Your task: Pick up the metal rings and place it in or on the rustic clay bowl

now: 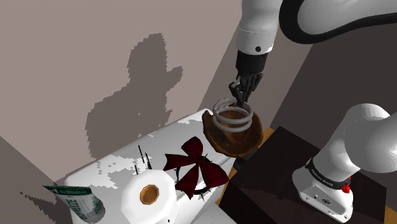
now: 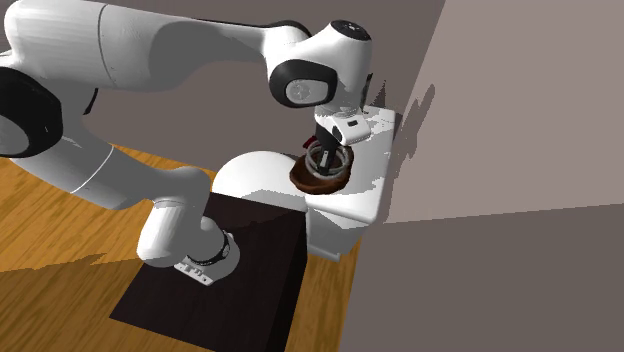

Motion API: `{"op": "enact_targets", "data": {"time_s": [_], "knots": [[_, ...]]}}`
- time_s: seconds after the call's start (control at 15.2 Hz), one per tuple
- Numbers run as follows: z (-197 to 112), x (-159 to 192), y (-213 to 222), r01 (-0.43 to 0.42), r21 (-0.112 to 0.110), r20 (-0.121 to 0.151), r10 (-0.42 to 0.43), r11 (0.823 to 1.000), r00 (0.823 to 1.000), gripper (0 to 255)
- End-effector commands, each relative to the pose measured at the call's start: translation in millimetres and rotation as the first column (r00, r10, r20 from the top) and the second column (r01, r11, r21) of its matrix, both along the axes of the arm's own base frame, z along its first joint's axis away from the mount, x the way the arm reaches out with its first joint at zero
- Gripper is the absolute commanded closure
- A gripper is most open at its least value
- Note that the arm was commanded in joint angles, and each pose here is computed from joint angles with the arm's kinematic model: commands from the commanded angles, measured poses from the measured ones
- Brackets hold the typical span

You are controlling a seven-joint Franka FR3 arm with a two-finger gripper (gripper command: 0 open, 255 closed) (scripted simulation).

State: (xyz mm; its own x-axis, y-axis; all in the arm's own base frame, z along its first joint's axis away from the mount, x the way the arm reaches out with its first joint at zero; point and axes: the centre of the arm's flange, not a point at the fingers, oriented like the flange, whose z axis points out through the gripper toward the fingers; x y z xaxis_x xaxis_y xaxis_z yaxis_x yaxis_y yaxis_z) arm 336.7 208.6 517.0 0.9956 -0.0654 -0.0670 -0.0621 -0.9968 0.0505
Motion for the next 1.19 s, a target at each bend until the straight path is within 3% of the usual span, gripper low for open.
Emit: {"op": "enact_targets", "data": {"time_s": [0.0,0.4,0.46,0.79,1.06,1.12], "knots": [[-4,0,0,0.000,0.000,0.001,0.000,1.000,1.000,255],[-4,0,0,0.000,0.000,0.001,0.000,1.000,1.000,255],[-4,0,0,0.000,0.000,0.001,0.000,1.000,1.000,0],[-4,0,0,0.000,0.000,0.001,0.000,1.000,1.000,0],[46,4,2,0.000,0.000,0.001,0.000,1.000,1.000,0],[46,4,2,0.000,0.000,0.001,0.000,1.000,1.000,0]]}}
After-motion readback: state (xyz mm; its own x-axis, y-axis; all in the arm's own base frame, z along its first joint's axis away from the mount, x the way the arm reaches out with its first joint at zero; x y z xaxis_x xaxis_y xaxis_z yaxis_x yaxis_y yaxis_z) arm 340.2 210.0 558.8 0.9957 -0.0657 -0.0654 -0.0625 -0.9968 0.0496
